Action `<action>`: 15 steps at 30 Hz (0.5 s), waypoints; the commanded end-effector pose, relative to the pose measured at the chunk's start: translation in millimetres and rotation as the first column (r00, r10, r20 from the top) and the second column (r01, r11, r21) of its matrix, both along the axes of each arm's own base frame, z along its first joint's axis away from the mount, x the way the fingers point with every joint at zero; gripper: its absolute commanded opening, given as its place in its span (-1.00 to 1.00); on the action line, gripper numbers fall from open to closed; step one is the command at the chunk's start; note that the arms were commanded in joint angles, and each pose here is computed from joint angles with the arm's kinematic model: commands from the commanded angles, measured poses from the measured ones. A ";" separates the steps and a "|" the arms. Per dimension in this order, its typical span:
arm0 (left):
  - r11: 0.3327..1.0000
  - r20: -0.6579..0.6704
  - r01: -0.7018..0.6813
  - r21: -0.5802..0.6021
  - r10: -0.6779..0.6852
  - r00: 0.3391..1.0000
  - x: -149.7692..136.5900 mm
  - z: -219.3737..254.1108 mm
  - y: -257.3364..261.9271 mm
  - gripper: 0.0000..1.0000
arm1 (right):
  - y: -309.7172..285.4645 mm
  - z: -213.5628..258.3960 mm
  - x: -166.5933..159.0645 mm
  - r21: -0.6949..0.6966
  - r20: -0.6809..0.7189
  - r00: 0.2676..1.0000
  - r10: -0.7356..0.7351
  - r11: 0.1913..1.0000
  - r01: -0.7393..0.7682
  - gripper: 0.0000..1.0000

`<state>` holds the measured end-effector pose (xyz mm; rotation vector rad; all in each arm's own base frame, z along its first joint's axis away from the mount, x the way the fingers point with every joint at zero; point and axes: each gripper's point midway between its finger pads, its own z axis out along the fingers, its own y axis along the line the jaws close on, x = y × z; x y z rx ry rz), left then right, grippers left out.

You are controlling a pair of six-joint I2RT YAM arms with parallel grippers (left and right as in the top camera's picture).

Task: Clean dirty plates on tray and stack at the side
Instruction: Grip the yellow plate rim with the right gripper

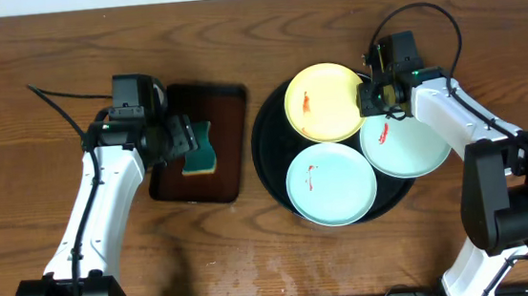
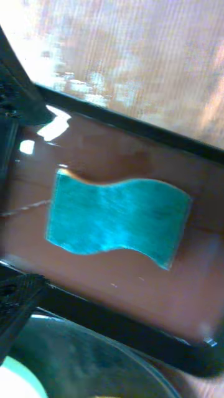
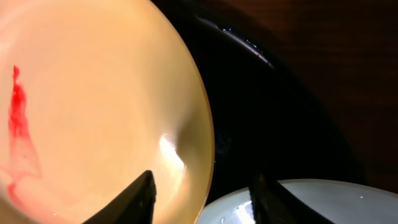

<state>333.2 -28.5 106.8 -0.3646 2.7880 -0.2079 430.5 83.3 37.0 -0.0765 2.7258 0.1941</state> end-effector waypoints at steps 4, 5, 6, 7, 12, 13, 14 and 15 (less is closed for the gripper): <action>0.995 -0.093 -0.073 -0.068 0.067 0.993 -17.4 -4.9 -9.3 0.61 | 2.9 1.7 2.1 -0.010 0.006 1.000 0.014 1.000 -0.014 0.03; 0.995 -0.095 -0.072 -0.067 0.066 0.993 -17.9 -5.1 -9.2 0.65 | 2.9 1.7 2.1 -0.010 0.006 1.000 0.014 1.000 -0.014 0.05; 0.995 -0.096 -0.071 -0.065 0.064 0.993 -18.4 -5.3 -9.0 0.74 | 3.1 1.7 2.0 -0.010 0.005 1.000 0.015 1.000 -0.015 0.07; 0.996 -0.093 -0.057 -0.062 0.051 0.994 -18.2 -5.2 -9.0 0.78 | 2.9 1.6 1.8 -0.010 0.005 1.000 0.014 1.000 -0.014 0.07; 0.995 -0.077 0.097 -0.022 -0.098 0.992 -19.7 -5.8 -9.0 0.78 | 2.3 1.3 1.3 -0.011 0.002 1.000 0.014 1.000 -0.013 0.11; 0.996 -0.082 0.085 -0.029 -0.087 0.993 -20.7 -6.4 -9.5 0.78 | 2.3 1.3 1.3 -0.011 0.002 1.000 0.014 1.000 -0.014 0.11; 0.996 -0.081 0.080 -0.030 -0.082 0.993 -20.3 -6.9 -9.5 0.78 | 2.5 1.4 1.4 -0.011 0.002 1.000 0.014 1.000 -0.014 0.11; 0.996 -0.075 0.080 -0.029 -0.082 0.994 -19.0 -7.1 -9.5 0.79 | 2.5 1.4 1.4 -0.011 0.002 1.000 0.014 1.000 -0.014 0.11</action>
